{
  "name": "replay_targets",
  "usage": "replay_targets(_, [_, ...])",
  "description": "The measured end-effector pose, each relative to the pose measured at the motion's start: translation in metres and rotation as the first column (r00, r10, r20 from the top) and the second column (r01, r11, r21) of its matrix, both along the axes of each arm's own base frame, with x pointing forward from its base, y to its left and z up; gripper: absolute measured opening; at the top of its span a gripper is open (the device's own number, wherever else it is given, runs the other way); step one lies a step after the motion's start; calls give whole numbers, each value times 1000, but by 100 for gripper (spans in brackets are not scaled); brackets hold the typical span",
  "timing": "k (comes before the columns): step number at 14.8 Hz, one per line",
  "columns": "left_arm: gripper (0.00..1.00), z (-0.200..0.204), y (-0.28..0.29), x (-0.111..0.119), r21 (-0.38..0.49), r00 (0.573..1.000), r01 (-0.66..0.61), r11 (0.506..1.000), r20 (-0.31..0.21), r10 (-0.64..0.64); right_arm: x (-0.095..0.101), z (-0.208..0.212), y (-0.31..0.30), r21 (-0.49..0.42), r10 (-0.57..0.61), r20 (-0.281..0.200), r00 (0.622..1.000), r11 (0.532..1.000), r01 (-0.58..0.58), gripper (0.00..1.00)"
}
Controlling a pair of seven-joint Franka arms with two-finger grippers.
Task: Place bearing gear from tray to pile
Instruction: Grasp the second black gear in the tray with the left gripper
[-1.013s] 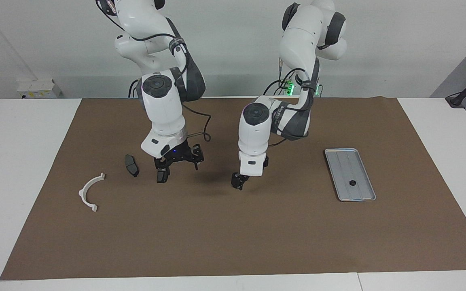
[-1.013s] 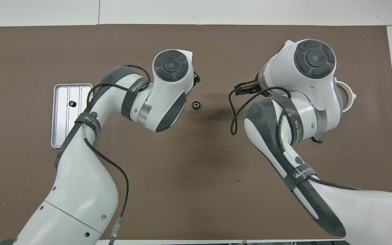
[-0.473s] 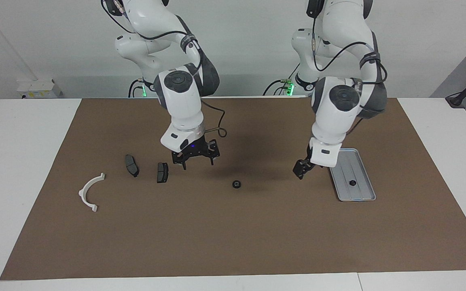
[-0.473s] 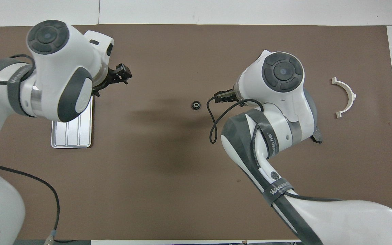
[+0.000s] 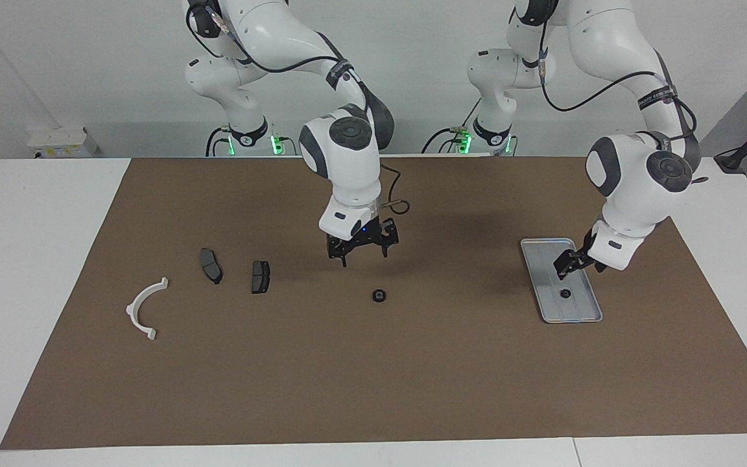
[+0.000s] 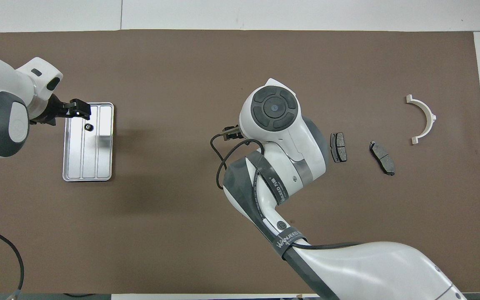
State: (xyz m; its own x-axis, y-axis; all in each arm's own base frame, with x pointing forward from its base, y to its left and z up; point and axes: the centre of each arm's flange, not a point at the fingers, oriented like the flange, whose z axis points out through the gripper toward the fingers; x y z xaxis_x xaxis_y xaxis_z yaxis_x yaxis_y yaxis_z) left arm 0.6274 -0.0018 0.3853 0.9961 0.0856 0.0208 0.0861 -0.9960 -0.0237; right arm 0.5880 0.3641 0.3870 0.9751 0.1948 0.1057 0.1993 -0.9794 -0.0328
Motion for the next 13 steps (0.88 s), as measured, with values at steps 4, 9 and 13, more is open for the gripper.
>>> replay_targets(4, [80, -23, 10, -6, 0, 999, 8, 1000, 32, -8, 26, -44, 9, -23, -10, -18, 1000, 1000, 9, 100])
replay_targets(9, [70, -68, 8, -9, -40, 997, -23, 999, 66, 26, 34, -59, 4, -55, -17, -66, 998, 998, 14, 100])
replay_targets(13, [60, -84, 6, -9, -49, 997, -32, 998, 72, 36, 28, -52, 9, -77, -3, -117, 993, 997, -6, 100])
